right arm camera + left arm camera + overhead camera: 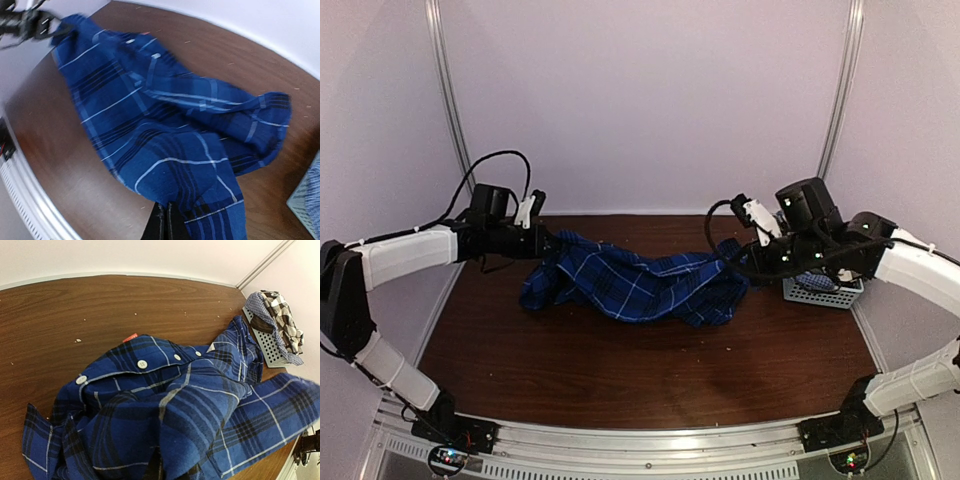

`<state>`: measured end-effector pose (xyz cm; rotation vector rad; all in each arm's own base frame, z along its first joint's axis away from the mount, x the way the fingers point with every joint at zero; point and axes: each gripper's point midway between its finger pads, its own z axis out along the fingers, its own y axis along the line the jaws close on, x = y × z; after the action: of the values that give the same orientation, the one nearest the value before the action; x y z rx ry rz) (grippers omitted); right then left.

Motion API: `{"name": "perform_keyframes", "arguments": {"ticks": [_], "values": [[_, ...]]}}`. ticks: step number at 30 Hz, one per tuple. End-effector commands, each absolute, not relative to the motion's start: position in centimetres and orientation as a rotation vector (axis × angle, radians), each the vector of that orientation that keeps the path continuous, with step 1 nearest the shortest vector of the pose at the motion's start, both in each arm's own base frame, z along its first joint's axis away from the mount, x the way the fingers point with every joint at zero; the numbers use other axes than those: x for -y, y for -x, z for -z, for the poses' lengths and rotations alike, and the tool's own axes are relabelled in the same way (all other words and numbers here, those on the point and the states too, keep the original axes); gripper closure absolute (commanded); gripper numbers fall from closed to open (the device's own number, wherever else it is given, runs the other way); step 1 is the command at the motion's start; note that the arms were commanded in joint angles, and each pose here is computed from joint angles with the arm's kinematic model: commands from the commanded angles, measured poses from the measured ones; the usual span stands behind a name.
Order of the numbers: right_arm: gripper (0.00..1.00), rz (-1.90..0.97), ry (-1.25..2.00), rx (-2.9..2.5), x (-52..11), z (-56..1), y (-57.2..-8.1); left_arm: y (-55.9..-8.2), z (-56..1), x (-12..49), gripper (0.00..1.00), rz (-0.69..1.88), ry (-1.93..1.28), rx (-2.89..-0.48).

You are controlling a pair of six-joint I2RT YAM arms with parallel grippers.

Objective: Fold and stack the long sleeve shirts
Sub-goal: Pick up the crumpled shirt from the center of the board.

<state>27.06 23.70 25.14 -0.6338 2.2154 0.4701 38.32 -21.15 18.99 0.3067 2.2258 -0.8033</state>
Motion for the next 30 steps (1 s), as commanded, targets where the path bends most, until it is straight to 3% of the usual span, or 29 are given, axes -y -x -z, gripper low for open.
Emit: {"name": "perform_keyframes", "arguments": {"ticks": [1,9,11,12,13,14,15,18,30], "values": [[1.00,-0.826,0.848,-2.139,-30.1,-25.2,-20.0,-40.9,-21.1,21.1,0.96,0.759,-0.287,-2.150],[0.97,-0.997,1.326,-2.050,-40.0,-22.1,-9.9,-42.3,-21.5,20.1,0.94,0.659,-0.259,-2.146],[0.85,-0.984,1.411,-2.041,-41.4,-21.3,-8.9,-42.5,-21.4,19.9,0.94,0.637,-0.256,-2.151],[0.74,-0.967,1.424,-2.040,-41.8,-21.1,-9.0,-42.6,-21.3,19.8,0.94,0.625,-0.254,-2.153],[0.54,-0.937,1.416,-2.040,-42.1,-21.1,-9.4,-42.6,-21.2,19.7,0.94,0.612,-0.253,-2.158],[0.38,-0.893,1.382,-2.042,-42.1,-21.2,-10.3,-42.7,-21.1,19.5,0.94,0.599,-0.250,-2.160],[0.29,-0.852,1.343,-2.046,-41.9,-21.4,-11.3,-42.7,-21.0,19.4,0.94,0.587,-0.251,-2.164],[0.17,-0.770,1.216,-2.091,-40.3,-21.8,-14.7,-42.8,-20.7,18.9,0.93,0.548,-0.250,-2.171],[0.12,-0.222,0.276,-2.307,-21.6,-19.6,-37.4,-40.4,-21.9,19.8,0.91,0.651,-0.323,-2.134]]}}
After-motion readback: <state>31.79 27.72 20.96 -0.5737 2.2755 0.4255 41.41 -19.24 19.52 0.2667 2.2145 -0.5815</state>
